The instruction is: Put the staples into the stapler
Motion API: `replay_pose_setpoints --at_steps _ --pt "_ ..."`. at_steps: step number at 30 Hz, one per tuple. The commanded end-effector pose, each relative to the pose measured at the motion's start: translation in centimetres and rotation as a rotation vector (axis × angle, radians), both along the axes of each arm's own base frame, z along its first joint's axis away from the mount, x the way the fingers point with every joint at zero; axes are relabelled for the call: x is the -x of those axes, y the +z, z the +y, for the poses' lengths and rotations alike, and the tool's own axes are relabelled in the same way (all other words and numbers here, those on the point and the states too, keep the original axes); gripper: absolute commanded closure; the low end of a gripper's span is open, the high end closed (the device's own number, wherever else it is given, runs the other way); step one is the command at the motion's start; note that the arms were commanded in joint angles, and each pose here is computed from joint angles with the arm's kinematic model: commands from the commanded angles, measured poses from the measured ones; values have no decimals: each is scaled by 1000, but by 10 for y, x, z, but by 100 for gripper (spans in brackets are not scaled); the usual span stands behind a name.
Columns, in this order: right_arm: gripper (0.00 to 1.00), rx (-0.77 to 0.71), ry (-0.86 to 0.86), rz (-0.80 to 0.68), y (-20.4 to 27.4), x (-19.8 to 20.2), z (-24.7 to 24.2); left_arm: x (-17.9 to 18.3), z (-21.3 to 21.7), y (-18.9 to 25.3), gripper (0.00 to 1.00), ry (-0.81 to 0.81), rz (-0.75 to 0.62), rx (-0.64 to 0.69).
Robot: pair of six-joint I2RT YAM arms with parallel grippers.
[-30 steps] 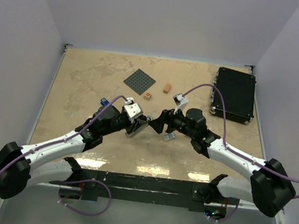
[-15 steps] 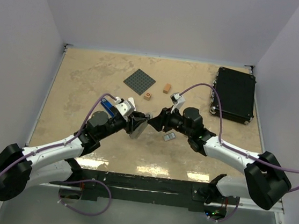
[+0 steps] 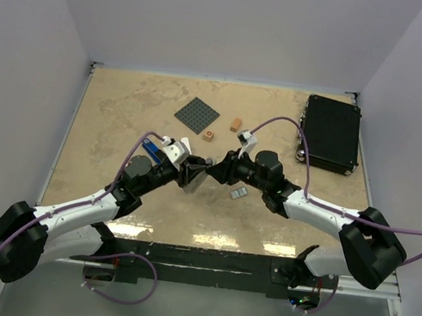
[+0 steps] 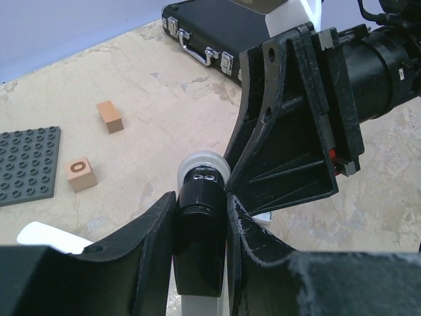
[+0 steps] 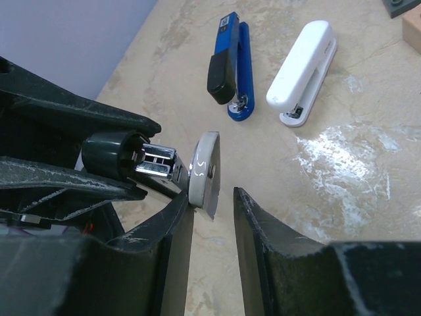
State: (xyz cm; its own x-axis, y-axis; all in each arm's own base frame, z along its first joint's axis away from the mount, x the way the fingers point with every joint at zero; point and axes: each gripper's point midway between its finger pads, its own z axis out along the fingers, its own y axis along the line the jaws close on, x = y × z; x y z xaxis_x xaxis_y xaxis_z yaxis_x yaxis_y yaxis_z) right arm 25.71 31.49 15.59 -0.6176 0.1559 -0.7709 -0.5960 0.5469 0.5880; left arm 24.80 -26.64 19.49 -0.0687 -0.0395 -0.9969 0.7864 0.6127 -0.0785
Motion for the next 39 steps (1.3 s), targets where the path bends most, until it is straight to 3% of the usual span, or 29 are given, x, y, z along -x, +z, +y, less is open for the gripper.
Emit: replay_pose_setpoints --at_steps 1,7,14,17,21,24,31,39 --pt "67 -112 -17 -68 37 -18 14 26 -26 75 100 -197 -190 147" --pt "70 -195 10 -67 52 -17 23 27 -27 73 100 -211 -188 128" --pt "66 -215 46 -68 60 -12 27 7 -16 63 100 -88 -154 79" --pt "72 -194 -2 -59 54 -18 22 11 -16 69 100 -103 -179 92" --pt "94 -188 -73 -47 47 -26 13 21 -19 73 100 -155 -199 105" --pt "100 -204 -109 -37 50 -33 7 25 -14 74 100 -147 -208 115" --pt "100 -315 -239 57 56 -56 -30 18 23 78 100 38 -219 167" --pt "100 -522 -310 70 91 -71 -70 10 67 55 100 267 -125 230"
